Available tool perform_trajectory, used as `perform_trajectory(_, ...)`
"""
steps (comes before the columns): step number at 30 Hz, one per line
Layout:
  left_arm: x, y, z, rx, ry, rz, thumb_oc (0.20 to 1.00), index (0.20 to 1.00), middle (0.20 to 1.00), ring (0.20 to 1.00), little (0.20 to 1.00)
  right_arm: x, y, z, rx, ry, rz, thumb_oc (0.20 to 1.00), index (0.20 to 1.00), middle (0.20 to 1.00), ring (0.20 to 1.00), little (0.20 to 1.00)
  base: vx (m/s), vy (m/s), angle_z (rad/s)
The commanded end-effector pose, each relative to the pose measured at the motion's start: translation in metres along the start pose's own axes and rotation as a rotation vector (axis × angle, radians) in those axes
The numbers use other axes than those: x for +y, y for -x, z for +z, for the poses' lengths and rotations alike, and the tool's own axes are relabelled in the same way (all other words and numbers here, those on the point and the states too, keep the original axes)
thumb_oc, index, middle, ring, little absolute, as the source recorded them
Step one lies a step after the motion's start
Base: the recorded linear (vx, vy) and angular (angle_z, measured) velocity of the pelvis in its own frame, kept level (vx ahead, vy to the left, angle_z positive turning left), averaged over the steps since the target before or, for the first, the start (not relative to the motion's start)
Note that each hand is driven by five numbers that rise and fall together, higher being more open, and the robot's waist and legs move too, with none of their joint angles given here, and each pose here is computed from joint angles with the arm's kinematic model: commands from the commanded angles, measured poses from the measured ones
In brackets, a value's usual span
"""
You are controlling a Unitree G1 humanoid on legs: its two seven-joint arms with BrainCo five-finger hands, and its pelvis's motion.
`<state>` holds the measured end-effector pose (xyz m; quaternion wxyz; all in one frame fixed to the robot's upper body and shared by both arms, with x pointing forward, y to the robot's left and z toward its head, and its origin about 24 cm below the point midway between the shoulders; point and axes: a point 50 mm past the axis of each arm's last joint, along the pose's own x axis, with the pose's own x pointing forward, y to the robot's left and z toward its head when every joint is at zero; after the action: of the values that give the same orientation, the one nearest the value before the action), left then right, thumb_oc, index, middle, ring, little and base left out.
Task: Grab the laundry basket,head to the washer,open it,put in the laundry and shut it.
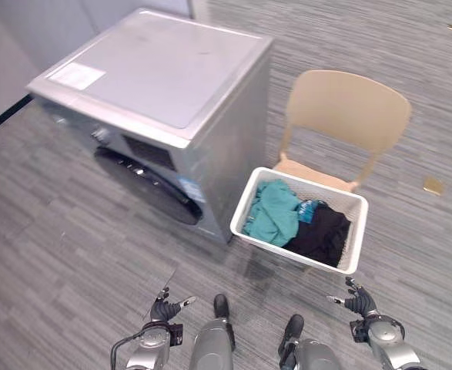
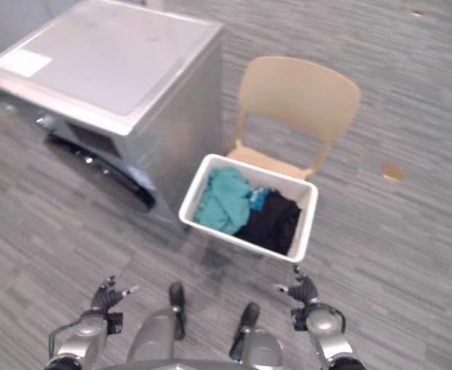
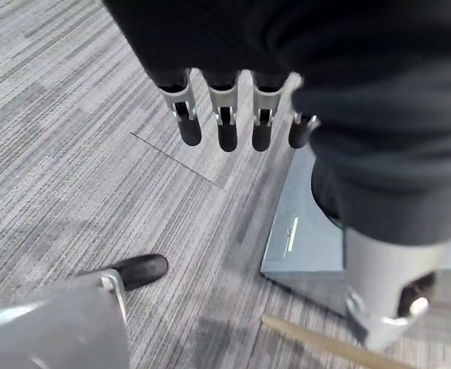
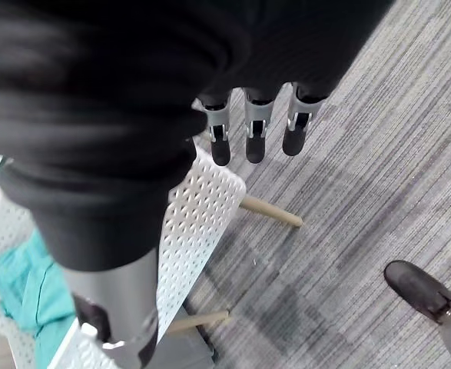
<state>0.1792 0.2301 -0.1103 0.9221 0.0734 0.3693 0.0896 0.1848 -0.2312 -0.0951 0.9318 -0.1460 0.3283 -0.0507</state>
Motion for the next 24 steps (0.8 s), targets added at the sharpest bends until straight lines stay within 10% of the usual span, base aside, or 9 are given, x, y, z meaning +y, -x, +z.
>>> perform_trajectory(1,0.010,0.002,0.007,-0.069,-0.086,0.024,1.000,1.000,1.000,1.000,1.000,-0.002,-0.001,0.012,-0.060,-0.061,-0.024,1.000,1.000,1.000,1.000,1.000,0.17,0.363,0.67)
perform_trajectory(24,0.009,0.001,0.007,-0.071,-0.134,0.002,1.000,1.000,1.000,1.000,1.000,0.035,-0.009,0.085,-0.321,0.115,0.159,1.000,1.000,1.000,1.000,1.000,0.12,0.085,0.50)
